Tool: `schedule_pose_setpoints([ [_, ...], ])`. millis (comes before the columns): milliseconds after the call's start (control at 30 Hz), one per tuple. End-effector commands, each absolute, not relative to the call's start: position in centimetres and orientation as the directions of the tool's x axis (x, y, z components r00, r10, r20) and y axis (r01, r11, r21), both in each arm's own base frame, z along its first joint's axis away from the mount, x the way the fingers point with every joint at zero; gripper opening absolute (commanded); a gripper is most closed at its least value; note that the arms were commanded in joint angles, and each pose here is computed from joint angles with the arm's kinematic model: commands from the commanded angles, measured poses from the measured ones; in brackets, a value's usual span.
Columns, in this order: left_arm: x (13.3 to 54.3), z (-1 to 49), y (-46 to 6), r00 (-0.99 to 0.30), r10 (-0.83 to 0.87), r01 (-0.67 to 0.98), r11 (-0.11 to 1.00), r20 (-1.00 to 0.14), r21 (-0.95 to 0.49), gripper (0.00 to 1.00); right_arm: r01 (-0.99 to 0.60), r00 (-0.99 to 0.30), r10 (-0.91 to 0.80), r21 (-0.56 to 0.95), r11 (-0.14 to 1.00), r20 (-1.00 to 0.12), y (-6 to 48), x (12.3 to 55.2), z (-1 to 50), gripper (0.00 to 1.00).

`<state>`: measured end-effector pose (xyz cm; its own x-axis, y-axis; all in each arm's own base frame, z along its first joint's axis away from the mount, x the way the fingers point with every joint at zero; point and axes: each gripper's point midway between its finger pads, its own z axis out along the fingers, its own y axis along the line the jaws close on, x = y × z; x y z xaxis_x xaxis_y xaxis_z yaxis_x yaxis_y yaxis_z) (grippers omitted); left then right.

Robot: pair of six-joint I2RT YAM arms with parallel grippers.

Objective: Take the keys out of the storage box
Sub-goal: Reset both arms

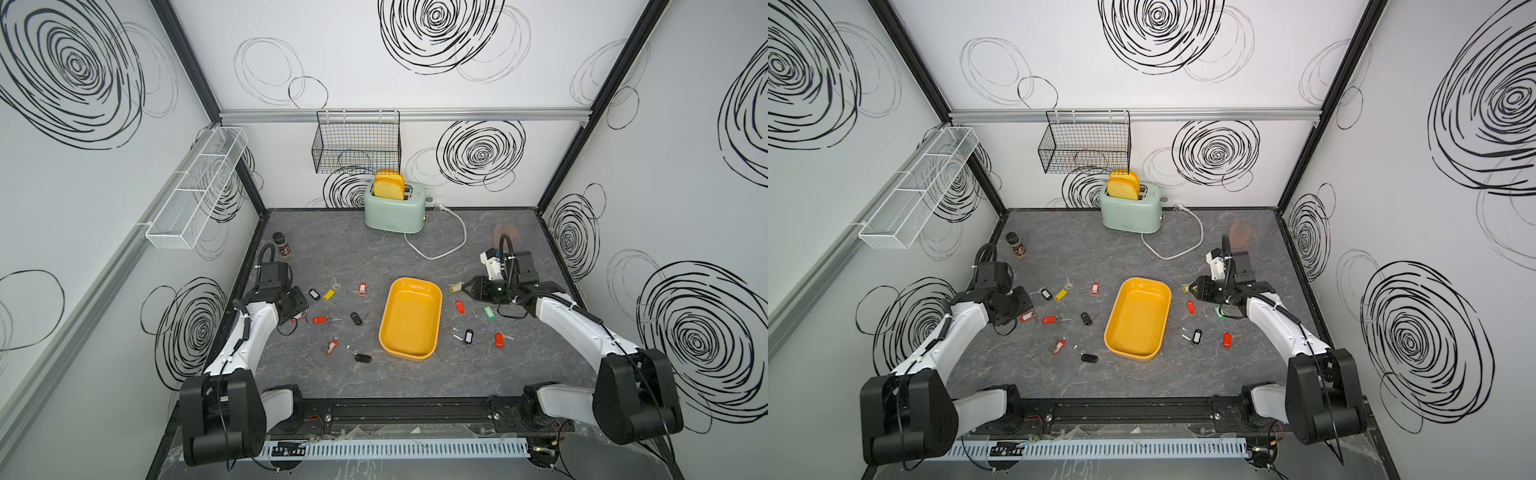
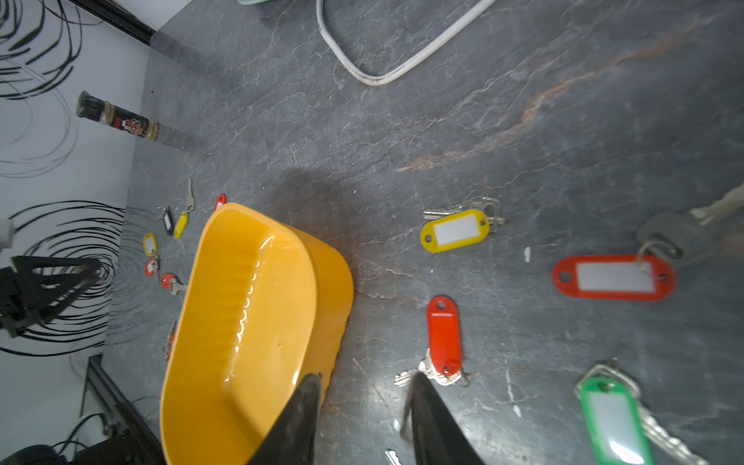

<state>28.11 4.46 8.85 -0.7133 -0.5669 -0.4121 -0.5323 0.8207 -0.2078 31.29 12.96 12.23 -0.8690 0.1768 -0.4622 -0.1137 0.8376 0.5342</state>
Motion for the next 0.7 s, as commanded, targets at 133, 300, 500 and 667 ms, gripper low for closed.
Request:
schedule_pose_setpoints([
  [133, 34.5, 15.5, 3.1, -0.619, -0.462, -0.368, 0.885, -0.635, -0.285, 0.77, 0.066, -0.714, 0.356, 0.448, 0.892, -0.603, 6.0, 35.9, 16.4, 0.68],
  [300, 38.4, 18.7, 2.4, -0.559, -0.388, -0.282, 0.92, -0.733, -0.272, 0.98, 0.123, -0.598, 0.395, 0.407, 0.905, -0.697, 3.1, 39.1, 19.7, 0.99],
  [500, 42.1, 22.5, 2.5, -0.429, -0.272, -0.249, 0.952, -0.861, -0.177, 0.98, 0.241, -0.421, 0.374, 0.295, 0.925, -0.827, -1.1, 42.2, 22.6, 0.99],
  [667, 43.5, 20.7, 3.1, -0.387, -0.248, -0.217, 0.96, -0.888, -0.174, 0.98, 0.292, -0.291, 0.202, 0.115, 0.95, -0.935, -3.7, 41.5, 21.8, 0.99],
])
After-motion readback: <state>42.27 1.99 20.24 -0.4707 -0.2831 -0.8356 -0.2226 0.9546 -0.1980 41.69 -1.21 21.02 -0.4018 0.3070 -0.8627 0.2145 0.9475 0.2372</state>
